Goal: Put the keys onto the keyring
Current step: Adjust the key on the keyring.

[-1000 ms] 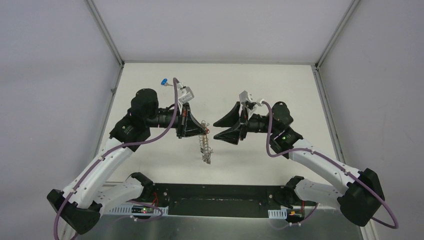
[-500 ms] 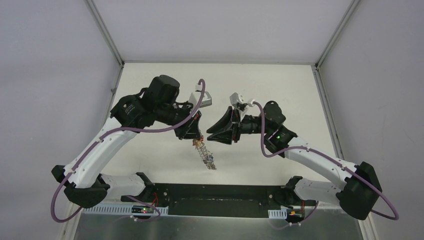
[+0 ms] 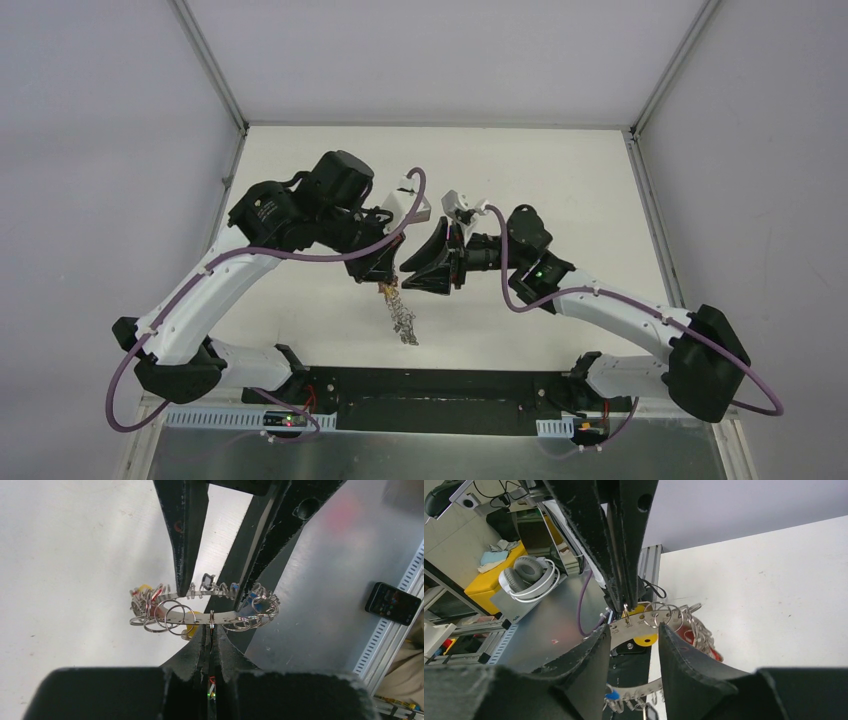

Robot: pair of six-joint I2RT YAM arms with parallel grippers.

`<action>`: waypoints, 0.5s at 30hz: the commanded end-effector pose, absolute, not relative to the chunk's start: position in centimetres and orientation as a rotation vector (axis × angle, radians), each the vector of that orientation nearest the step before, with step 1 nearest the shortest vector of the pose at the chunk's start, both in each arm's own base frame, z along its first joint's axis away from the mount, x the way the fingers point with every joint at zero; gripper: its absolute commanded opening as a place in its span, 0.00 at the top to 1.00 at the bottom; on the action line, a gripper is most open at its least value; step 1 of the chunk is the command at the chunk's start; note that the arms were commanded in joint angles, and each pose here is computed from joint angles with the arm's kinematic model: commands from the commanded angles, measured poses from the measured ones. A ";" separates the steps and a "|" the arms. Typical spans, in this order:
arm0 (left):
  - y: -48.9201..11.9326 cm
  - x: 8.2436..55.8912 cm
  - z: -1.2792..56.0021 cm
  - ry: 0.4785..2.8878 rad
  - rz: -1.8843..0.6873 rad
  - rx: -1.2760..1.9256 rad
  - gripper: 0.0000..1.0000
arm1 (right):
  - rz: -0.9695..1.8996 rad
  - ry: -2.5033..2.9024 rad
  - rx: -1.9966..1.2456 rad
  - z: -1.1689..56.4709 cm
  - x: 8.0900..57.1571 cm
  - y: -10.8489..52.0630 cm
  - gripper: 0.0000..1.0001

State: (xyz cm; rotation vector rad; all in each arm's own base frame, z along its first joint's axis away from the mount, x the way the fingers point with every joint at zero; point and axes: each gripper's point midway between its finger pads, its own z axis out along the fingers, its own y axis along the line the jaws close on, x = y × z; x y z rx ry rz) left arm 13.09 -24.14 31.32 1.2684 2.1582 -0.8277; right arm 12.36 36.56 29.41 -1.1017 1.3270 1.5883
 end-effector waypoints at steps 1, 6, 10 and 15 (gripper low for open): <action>-24.4 13.0 32.7 2.091 -0.832 1.283 1.00 | 1.602 1.202 -1.072 32.7 12.5 37.4 0.59; -24.6 13.0 32.8 2.077 -0.840 1.278 1.00 | 1.626 1.191 -1.088 32.6 12.2 38.0 0.71; -24.7 12.9 33.1 2.055 -0.855 1.273 1.00 | 1.635 1.190 -1.094 32.4 12.1 38.2 0.78; -24.9 12.7 33.0 2.050 -0.870 1.274 1.00 | 1.644 1.180 -1.104 32.5 11.9 38.4 0.85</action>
